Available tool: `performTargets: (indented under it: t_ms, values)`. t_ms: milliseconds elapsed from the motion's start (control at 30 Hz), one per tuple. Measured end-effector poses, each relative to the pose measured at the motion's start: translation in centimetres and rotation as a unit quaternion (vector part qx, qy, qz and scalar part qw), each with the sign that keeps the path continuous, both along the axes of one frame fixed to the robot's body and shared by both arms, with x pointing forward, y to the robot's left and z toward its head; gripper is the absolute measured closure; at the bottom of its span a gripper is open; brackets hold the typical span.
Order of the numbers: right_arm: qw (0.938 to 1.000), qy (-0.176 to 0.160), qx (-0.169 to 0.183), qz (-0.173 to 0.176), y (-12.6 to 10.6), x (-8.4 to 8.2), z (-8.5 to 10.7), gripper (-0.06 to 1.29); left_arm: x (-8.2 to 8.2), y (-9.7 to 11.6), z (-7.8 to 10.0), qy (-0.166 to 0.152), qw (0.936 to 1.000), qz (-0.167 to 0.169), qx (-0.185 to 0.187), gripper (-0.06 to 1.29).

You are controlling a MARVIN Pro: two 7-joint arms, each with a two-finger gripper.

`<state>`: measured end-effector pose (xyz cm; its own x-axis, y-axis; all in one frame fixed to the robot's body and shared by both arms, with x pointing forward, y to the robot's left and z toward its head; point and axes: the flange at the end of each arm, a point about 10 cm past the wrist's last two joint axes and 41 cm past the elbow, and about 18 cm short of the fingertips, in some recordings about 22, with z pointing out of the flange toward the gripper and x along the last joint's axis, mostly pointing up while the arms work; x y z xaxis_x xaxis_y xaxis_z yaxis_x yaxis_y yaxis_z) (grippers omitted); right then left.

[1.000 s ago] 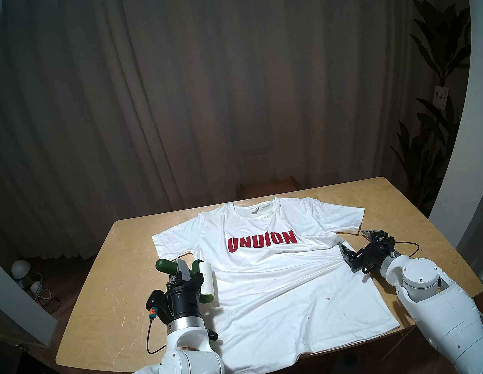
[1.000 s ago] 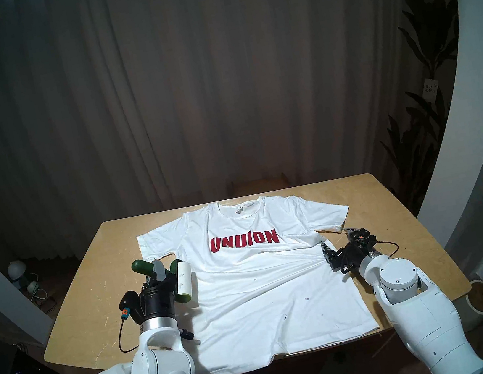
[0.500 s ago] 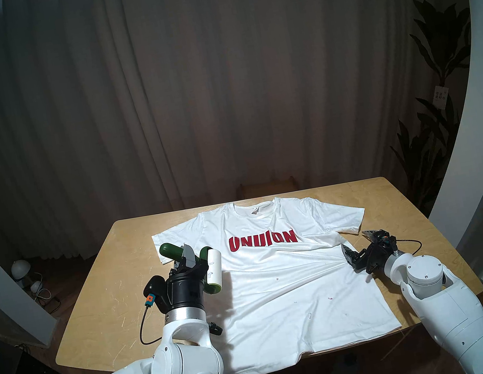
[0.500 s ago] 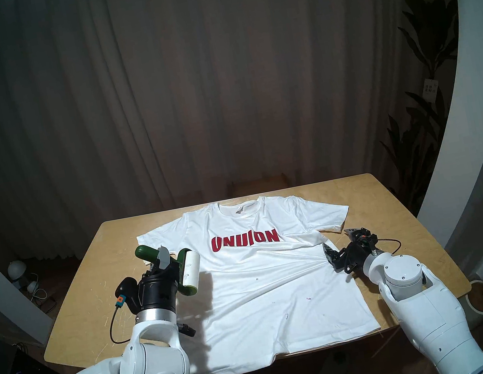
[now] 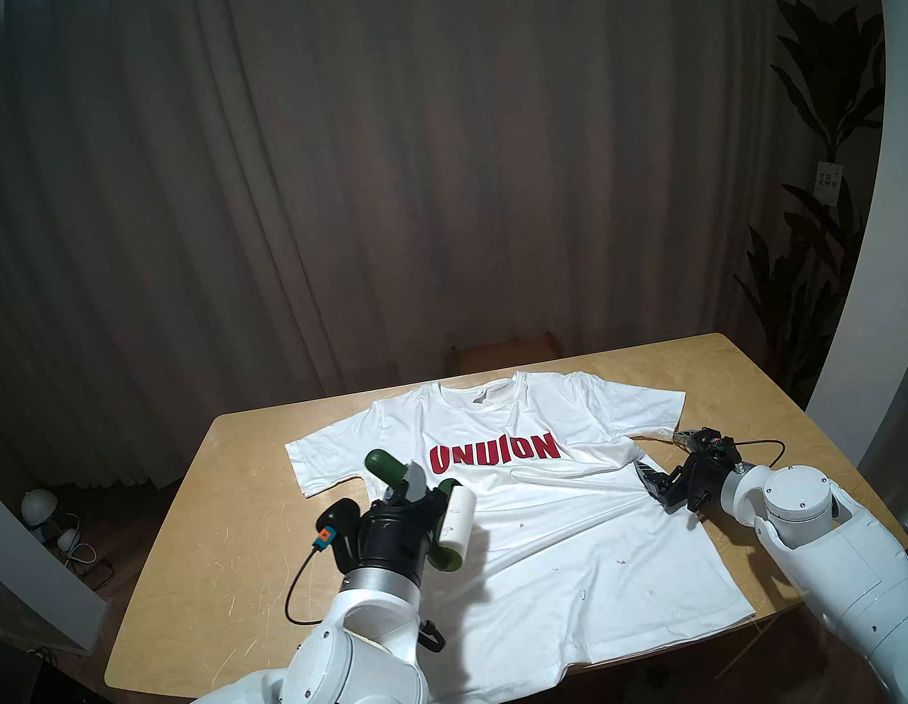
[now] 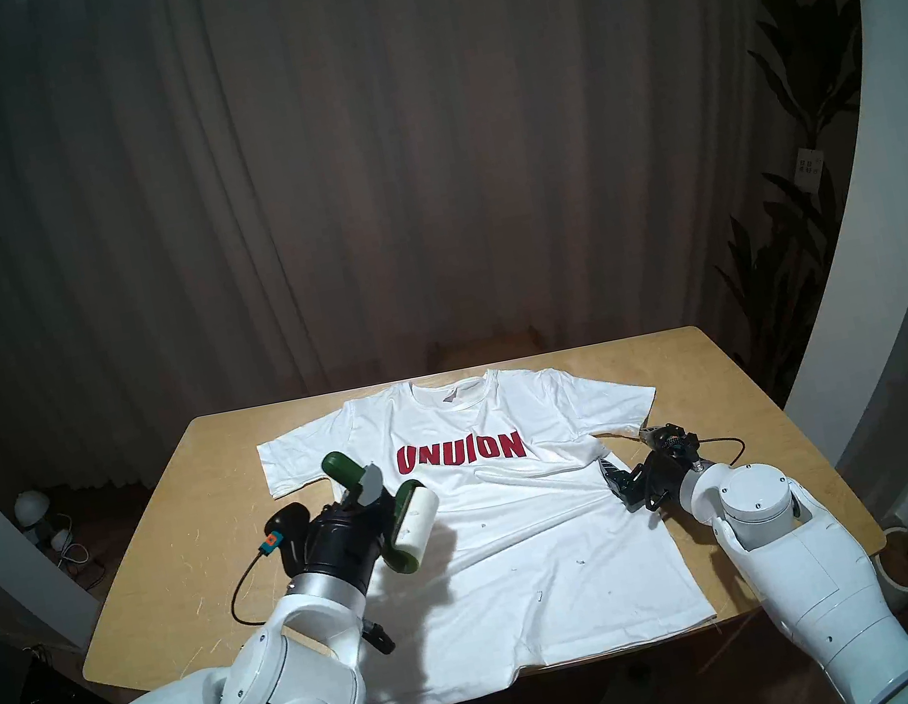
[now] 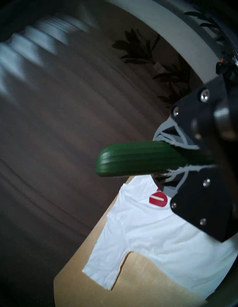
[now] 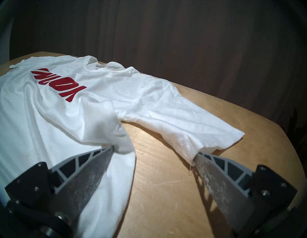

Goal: Use the fur roller to clean a top

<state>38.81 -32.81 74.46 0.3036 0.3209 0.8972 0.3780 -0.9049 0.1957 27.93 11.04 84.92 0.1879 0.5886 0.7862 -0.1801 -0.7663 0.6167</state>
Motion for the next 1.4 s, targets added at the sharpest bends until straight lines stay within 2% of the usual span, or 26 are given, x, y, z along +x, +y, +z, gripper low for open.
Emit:
performTargets:
  t_ms: [233, 400, 567, 933, 1200, 1400]
  values:
    - [0.9999, 0.002, -0.004, 0.012, 0.1, 0.8, 0.1, -0.02, -1.3, -3.3, -0.8, -0.058, 0.9969, -0.048, 0.024, 1.14]
    - [0.9998, 0.003, -0.007, 0.019, 0.2, 1.6, 0.1, -0.02, -2.2, -5.7, -2.0, -0.098, 0.9904, -0.089, 0.040, 1.14]
    - [0.9996, 0.002, -0.010, 0.027, 0.3, 2.5, 0.2, -0.02, -2.6, -7.6, -3.5, -0.113, 0.9844, -0.126, 0.047, 1.14]
    - [0.9991, -0.001, -0.013, 0.040, 0.2, 3.8, 0.2, -0.02, -2.2, -10.4, -5.3, -0.101, 0.9825, -0.154, 0.031, 1.14]
    - [0.9987, -0.006, -0.014, 0.048, 0.1, 4.3, 0.1, -0.02, -2.5, -12.5, -6.0, -0.084, 0.9776, -0.193, 0.012, 1.14]
    - [0.9986, -0.007, -0.015, 0.051, 0.1, 4.4, 0.1, -0.02, -2.5, -13.3, -6.7, -0.068, 0.9769, -0.203, 0.008, 1.14]
